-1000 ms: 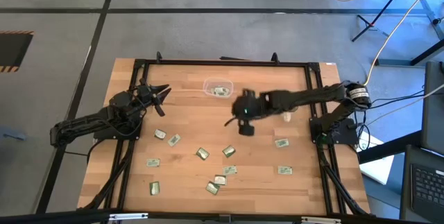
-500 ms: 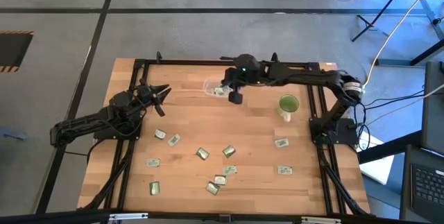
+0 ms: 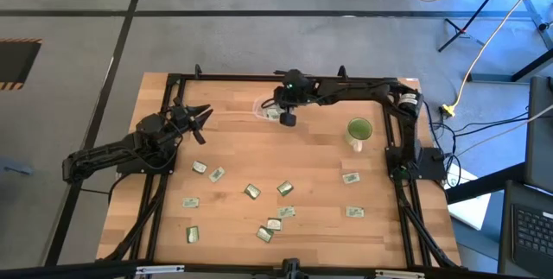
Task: Pick and place items into bin
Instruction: Put the green stevia packet into the bin
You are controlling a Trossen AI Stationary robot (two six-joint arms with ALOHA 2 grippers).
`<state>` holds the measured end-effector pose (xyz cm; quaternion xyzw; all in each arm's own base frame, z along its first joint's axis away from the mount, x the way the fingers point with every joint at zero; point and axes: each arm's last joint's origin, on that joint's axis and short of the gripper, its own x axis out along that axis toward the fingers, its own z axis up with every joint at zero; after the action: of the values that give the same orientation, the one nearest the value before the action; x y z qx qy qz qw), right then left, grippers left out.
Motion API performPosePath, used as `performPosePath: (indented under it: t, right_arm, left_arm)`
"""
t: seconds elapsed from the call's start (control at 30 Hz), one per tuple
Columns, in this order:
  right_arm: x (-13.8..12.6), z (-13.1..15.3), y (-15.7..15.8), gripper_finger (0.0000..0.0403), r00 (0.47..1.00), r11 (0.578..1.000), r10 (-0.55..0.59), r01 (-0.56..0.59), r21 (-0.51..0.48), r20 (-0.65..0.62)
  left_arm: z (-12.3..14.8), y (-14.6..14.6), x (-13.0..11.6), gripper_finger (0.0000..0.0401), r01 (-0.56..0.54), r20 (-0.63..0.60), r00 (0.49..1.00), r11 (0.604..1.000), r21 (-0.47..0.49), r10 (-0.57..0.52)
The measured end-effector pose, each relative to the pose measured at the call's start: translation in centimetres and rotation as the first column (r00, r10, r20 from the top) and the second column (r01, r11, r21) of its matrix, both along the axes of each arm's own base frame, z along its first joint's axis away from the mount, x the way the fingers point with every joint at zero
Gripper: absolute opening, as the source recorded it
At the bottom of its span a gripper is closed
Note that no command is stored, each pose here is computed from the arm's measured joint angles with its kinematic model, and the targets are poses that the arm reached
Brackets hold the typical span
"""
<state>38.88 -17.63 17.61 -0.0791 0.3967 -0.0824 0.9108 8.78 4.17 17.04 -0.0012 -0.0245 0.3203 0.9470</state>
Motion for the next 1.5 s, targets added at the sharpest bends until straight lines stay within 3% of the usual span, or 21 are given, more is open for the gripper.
performPosePath:
  t: [0.53, 0.87, 1.0, 1.27, 1.4, 1.5]
  right_arm:
    - [-0.1, -1.0, -0.5, 0.0013, 0.999, 0.999, -0.021, 0.021, 0.024, -0.025]
    - [-0.2, -0.7, -0.4, 0.0091, 0.998, 0.998, -0.051, 0.052, 0.034, -0.025]
    - [-1.1, 2.2, 0.4, 0.0103, 0.997, 0.994, -0.083, 0.082, 0.077, 0.005]
    - [-4.4, 8.7, 7.0, 0.0104, 0.997, 0.978, 0.007, 0.009, 0.209, -0.073]
    - [-6.3, 10.2, 11.4, 0.0104, 0.983, 0.966, 0.083, -0.039, 0.257, -0.161]
    - [-8.0, 10.7, 14.5, 0.0104, 0.971, 0.946, 0.086, -0.010, 0.324, -0.221]
  left_arm:
    - [0.0, 0.0, 0.0, 0.0086, 0.000, 0.000, 1.000, 1.000, 0.000, 0.000]
    - [0.0, 0.0, 0.0, 0.0086, 0.001, 0.000, 1.000, 1.000, 0.000, -0.001]
    - [0.0, 0.0, 0.0, 0.0086, 0.001, 0.000, 1.000, 1.000, 0.000, -0.001]
    - [0.0, 0.0, 0.0, 0.0086, 0.001, 0.000, 1.000, 1.000, 0.000, -0.001]
    - [0.0, 0.0, 0.0, 0.0086, 0.001, 0.000, 1.000, 1.000, 0.000, -0.001]
    - [0.0, 0.0, 0.0, 0.0086, 0.002, -0.001, 1.000, 1.000, 0.000, -0.002]
